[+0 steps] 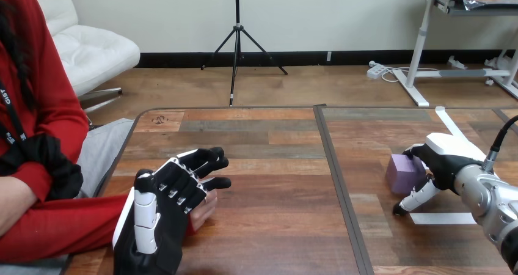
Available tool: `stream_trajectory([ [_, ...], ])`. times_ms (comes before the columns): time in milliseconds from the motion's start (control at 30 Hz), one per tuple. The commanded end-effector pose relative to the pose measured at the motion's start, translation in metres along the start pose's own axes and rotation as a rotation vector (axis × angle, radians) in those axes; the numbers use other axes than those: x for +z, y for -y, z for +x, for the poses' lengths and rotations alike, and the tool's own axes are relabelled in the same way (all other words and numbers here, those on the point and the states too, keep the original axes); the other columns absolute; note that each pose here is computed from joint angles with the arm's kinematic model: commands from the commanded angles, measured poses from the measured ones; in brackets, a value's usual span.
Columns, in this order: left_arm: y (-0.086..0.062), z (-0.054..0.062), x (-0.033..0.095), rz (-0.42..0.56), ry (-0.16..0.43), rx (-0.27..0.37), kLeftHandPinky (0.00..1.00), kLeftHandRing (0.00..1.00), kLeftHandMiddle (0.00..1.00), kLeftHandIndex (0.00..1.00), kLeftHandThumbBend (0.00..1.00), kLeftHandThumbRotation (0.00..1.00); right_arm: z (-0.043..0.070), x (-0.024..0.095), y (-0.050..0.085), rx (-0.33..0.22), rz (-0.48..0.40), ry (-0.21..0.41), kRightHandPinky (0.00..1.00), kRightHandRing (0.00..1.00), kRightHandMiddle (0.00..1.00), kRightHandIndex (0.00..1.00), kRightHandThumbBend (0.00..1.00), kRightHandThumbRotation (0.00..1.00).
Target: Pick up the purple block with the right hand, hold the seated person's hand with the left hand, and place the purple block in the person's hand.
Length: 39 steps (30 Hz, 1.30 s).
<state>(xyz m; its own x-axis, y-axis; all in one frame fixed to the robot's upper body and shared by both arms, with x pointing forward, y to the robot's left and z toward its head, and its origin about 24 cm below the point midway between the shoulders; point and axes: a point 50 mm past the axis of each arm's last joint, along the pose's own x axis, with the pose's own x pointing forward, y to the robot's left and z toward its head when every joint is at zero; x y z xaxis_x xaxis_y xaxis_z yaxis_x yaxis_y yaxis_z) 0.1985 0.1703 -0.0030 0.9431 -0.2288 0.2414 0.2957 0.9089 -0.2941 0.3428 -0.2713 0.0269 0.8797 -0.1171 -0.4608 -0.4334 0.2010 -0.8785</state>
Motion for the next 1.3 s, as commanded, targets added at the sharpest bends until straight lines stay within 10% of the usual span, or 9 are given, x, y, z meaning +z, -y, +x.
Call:
stream_trajectory([
  [0, -0.0001, 0.0131, 0.0096, 0.015, 0.065, -0.021, 0.66, 0.77, 0.75, 0.62, 0.76, 0.94, 0.0038, 0.0174, 0.0133, -0.043, -0.009, 0.053, 0.71, 0.84, 0.86, 0.81, 0.83, 0.13],
  [1267, -0.0033, 0.0143, 0.011, 0.02, 0.072, -0.021, 0.66, 0.76, 0.75, 0.62, 0.76, 0.94, 0.0037, 0.0206, 0.0163, -0.119, 0.165, 0.094, 0.46, 0.53, 0.58, 0.55, 0.54, 0.0],
])
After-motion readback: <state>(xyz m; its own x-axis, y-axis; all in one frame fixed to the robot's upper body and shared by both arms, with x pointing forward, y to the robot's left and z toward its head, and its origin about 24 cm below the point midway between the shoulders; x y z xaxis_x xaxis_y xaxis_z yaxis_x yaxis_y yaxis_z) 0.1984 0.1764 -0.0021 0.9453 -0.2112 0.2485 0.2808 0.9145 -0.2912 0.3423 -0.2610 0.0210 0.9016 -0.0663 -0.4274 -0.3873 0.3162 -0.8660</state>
